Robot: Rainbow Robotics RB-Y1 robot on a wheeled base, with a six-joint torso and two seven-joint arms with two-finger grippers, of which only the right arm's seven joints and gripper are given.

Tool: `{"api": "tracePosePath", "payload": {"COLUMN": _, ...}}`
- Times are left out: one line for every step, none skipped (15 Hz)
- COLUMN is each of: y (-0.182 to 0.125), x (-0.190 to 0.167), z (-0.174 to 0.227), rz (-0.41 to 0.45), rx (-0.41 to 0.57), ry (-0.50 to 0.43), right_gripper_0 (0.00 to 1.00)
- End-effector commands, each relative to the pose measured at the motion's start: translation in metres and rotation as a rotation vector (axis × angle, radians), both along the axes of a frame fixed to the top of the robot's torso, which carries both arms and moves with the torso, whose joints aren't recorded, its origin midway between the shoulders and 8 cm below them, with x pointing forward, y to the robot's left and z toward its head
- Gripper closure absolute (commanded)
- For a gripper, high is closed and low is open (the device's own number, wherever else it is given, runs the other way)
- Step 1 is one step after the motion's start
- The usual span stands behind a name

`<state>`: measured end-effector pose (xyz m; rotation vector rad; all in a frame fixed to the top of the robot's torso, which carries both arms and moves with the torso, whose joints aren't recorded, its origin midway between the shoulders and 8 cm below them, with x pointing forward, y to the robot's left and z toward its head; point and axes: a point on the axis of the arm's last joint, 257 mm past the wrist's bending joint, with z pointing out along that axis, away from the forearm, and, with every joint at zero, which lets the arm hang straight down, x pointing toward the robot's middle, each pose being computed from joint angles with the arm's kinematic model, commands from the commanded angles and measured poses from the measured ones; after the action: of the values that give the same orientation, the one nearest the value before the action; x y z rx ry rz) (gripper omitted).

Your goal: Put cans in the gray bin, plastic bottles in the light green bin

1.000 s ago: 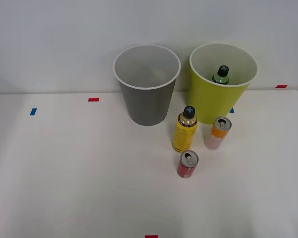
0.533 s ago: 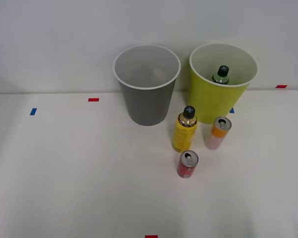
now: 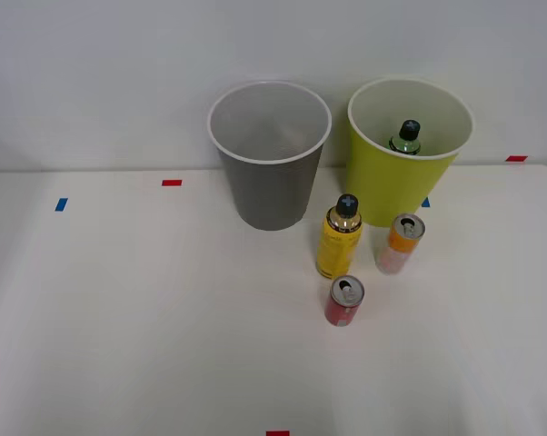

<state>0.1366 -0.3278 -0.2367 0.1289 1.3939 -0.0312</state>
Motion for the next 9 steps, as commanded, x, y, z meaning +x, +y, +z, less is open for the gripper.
{"api": "tracePosePath", "payload": {"y": 0.0, "x": 0.0, "z": 0.0, "rz": 0.0, "rx": 0.0, "ry": 0.0, "right_gripper_0": 0.0}}
{"api": "tracePosePath", "payload": {"y": 0.0, "x": 0.0, "z": 0.0, "rz": 0.0, "rx": 0.0, "ry": 0.0, "right_gripper_0": 0.0}}
{"api": "tracePosePath", "payload": {"y": 0.003, "x": 0.008, "z": -0.01, "rz": -0.004, "rx": 0.024, "ry": 0.0, "right_gripper_0": 0.0}}
{"api": "tracePosePath", "payload": {"y": 0.001, "x": 0.007, "z": -0.012, "rz": -0.016, "rx": 0.036, "ry": -0.006, "right_gripper_0": 0.0}}
{"api": "tracePosePath", "payload": {"y": 0.001, "x": 0.005, "z": -0.007, "rz": -0.026, "rx": 0.059, "ry": -0.047, "right_gripper_0": 0.0}}
{"api": "tracePosePath", "payload": {"y": 0.006, "x": 0.003, "z": -0.002, "rz": -0.015, "rx": 0.057, "ry": -0.067, "right_gripper_0": 0.0}}
{"api": "tracePosePath", "payload": {"y": 0.014, "x": 0.004, "z": -0.002, "rz": -0.001, "rx": 0.059, "ry": -0.066, "right_gripper_0": 0.0}}
{"api": "tracePosePath", "payload": {"y": 0.018, "x": 0.005, "z": -0.002, "rz": 0.008, "rx": 0.053, "ry": -0.068, "right_gripper_0": 0.0}}
{"api": "tracePosePath", "payload": {"y": 0.019, "x": 0.005, "z": -0.002, "rz": 0.012, "rx": 0.037, "ry": -0.065, "right_gripper_0": 0.0}}
